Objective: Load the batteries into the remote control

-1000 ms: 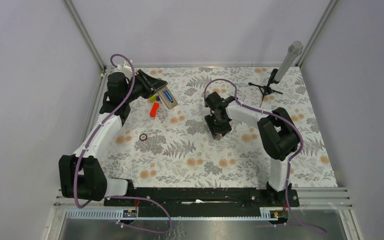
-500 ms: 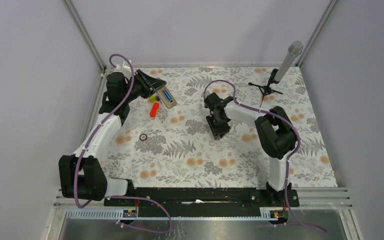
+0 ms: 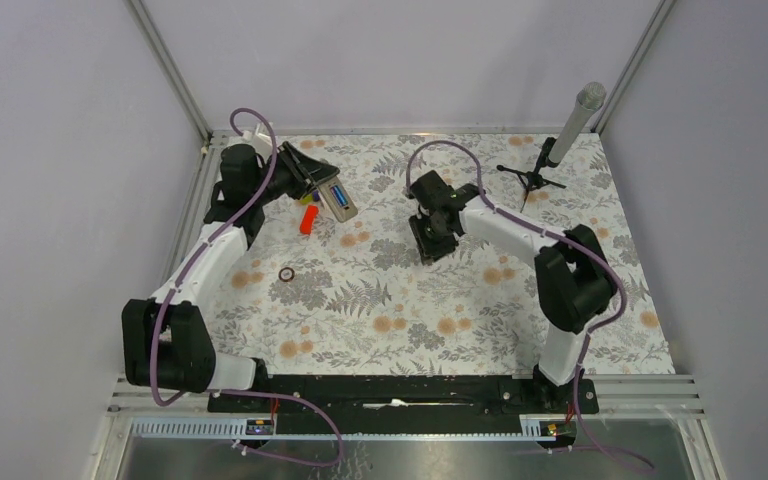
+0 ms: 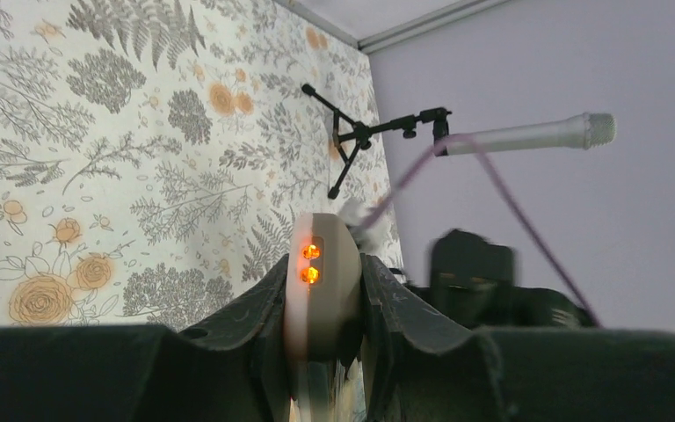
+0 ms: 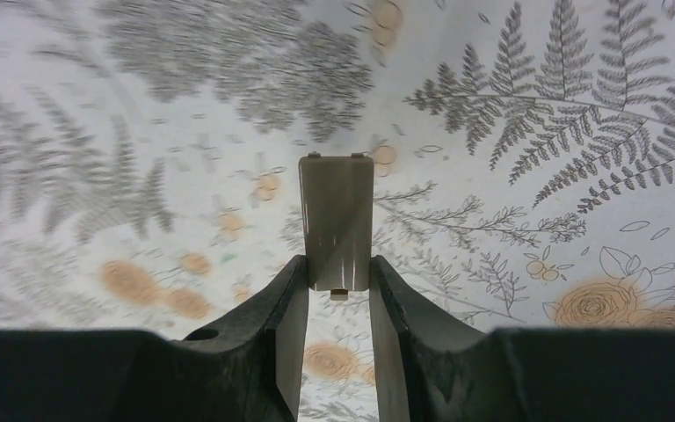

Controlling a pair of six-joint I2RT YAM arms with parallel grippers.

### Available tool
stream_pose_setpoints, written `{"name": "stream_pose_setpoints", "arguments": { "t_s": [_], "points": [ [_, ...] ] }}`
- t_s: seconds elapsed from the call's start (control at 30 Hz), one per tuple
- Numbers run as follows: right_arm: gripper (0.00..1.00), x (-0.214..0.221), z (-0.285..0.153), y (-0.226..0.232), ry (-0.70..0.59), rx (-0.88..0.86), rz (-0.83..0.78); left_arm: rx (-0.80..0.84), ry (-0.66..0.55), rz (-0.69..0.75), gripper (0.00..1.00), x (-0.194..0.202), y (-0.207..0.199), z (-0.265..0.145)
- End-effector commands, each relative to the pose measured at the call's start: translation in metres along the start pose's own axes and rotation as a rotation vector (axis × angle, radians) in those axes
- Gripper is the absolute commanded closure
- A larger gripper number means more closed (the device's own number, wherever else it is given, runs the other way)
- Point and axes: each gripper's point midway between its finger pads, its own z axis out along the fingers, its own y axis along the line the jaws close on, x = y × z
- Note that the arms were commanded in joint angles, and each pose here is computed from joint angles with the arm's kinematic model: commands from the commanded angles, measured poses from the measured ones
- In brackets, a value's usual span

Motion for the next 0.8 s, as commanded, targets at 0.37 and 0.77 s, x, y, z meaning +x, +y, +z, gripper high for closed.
{"name": "stream_pose_setpoints", "arguments": {
  "t_s": [0.37,0.77],
  "points": [
    [0.69,-0.049,-0.173,0.09,-0.466,-0.278,-0.208,0.179,0.146,0.116,1.0,0.05,-0.025,0.04],
    [0.68,-0.067,-0.186,0.109,-0.455,-0.226,-0.177,0.302,0.021,0.144,1.0,0.068,-0.052,0.033]
  ]
}}
